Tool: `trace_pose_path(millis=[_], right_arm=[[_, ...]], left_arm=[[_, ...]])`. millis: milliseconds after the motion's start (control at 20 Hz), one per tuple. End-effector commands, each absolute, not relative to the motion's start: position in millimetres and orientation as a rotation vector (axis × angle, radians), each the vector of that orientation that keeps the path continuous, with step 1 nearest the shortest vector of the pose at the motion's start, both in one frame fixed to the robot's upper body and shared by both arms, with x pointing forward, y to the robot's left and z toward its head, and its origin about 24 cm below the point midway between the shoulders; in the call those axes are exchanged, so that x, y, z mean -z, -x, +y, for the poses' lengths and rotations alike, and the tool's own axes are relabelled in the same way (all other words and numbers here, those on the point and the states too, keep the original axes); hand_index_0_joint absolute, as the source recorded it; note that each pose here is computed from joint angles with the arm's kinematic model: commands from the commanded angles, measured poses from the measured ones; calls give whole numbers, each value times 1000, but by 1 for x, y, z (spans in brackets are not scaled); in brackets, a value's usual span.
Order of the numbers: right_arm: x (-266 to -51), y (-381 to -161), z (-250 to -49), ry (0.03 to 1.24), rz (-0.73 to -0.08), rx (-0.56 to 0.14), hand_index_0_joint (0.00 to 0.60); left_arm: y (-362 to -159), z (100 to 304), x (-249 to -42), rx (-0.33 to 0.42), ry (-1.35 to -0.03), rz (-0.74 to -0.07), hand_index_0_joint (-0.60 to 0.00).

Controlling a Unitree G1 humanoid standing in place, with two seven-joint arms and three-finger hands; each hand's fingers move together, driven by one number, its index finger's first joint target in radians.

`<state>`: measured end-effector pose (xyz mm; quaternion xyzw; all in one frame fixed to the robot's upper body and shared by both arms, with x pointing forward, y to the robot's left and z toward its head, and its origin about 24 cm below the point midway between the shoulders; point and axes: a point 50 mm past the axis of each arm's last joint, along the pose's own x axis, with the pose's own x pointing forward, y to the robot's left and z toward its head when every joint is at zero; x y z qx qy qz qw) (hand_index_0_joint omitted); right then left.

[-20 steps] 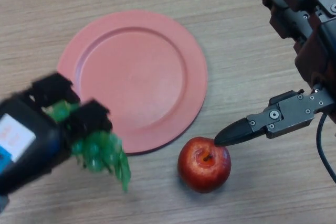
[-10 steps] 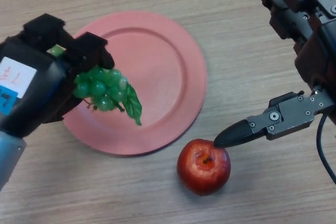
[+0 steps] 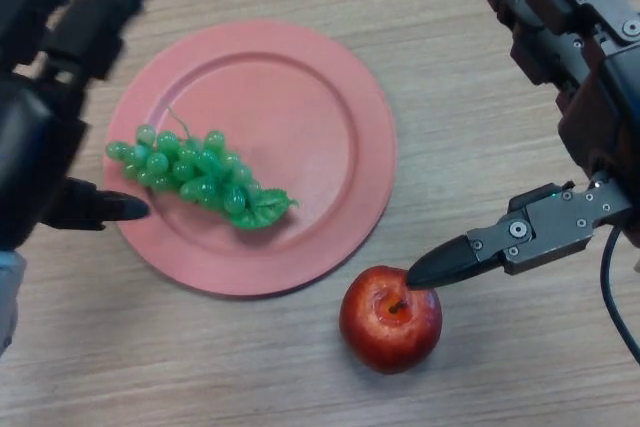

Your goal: Pick up the green grapes and place it on the plate

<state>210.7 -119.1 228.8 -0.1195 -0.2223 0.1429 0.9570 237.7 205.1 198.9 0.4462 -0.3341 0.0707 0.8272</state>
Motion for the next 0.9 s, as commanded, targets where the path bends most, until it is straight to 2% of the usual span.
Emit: trace_pose_path(millis=[50,100,150,250,300,350,450,550,900], right_arm=[[-251,-195,-119,253,-649,-271,0],[-251,-195,-119,253,-649,-272,0],[-252,-195,-118,253,-647,-275,0],[-251,-195,-118,249,-645,-278,0],[-251,-195,-118,249,-644,-278,0],[-251,-196,-117,251,-643,-278,0],[-251,-197,-117,248,-642,-279,0],[-252,-198,-116,244,-638,-281,0],[-254,-204,-115,255,-630,-290,0]], left_arm=[[-223,225,-226,-200,-662,-725,0],[-220,227,-230,-181,-548,-716,0],[-212,235,-239,-138,-283,-699,0],[-206,245,-239,-101,-93,-654,0],[-205,248,-238,-85,-56,-629,0],[-205,250,-234,-53,1,-575,0],[-203,251,-229,-4,42,-529,0],[-201,251,-228,25,29,-522,0],[-205,251,-224,26,-13,-504,0]])
